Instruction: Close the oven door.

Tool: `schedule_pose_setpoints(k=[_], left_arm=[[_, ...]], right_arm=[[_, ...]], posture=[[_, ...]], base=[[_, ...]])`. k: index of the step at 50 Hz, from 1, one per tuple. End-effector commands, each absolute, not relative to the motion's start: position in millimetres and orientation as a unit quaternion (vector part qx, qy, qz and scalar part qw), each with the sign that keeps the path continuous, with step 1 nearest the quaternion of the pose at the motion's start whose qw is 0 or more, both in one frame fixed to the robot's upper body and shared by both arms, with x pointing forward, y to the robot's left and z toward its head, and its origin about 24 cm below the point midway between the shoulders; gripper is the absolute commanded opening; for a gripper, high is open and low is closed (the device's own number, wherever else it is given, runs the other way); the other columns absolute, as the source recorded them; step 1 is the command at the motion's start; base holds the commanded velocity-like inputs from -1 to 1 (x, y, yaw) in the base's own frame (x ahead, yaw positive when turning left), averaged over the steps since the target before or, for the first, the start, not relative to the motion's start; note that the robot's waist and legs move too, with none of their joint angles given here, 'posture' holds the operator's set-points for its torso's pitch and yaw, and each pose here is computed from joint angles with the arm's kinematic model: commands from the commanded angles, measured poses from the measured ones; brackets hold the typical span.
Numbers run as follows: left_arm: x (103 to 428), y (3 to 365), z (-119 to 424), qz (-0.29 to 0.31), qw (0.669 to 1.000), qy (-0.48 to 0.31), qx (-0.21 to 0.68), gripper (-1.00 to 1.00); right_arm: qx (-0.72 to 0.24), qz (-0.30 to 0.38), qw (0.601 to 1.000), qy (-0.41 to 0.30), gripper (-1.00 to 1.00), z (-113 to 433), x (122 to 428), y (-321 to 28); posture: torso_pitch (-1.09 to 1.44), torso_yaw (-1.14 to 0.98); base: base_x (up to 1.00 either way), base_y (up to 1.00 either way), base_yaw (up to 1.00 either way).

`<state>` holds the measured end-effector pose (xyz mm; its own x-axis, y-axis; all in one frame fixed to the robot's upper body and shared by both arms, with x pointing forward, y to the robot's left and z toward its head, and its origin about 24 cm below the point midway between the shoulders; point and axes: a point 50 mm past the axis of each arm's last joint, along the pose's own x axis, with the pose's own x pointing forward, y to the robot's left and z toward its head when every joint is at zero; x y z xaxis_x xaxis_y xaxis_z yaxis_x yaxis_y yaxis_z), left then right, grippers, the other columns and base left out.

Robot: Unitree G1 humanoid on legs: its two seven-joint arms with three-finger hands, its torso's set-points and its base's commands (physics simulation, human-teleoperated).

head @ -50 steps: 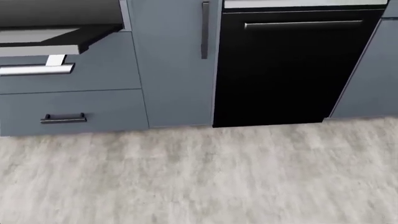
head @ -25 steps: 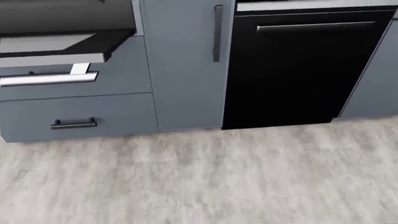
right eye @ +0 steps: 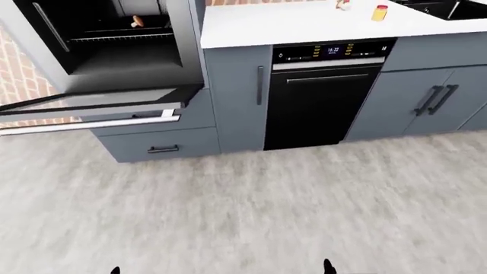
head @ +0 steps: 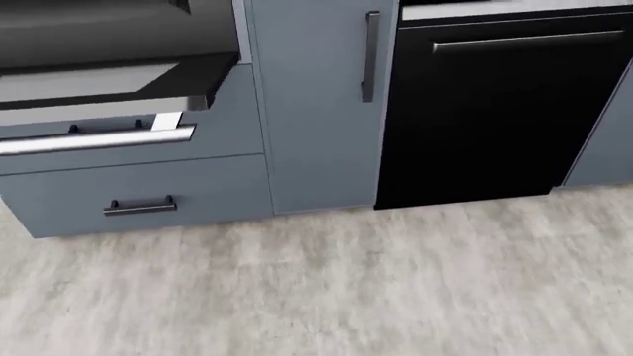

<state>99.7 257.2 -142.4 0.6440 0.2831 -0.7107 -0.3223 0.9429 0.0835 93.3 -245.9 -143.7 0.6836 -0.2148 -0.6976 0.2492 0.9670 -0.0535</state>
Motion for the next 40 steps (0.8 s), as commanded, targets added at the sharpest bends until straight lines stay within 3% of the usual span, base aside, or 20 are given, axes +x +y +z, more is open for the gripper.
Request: schedule_pose_setpoints(k=[1,40], left_arm=[[104.6,258.6,-139.5,0.164,0.913,0.372,-0.022,1.00],[95.8,265.9,-136.7,0.164,0.918,0.362,-0.007,1.00]], right_arm=[[0.010,-0.145,0.924,0.353,1.00,-136.9,98.6,-258.8],[0.012,-0.142,0.925,0.353,1.00,-137.2,98.4,-257.9]], posture=[[0.00,0.00],[0.00,0.00]], base=[[0.00,0.20,0.00],[0.00,0.21,0.00]])
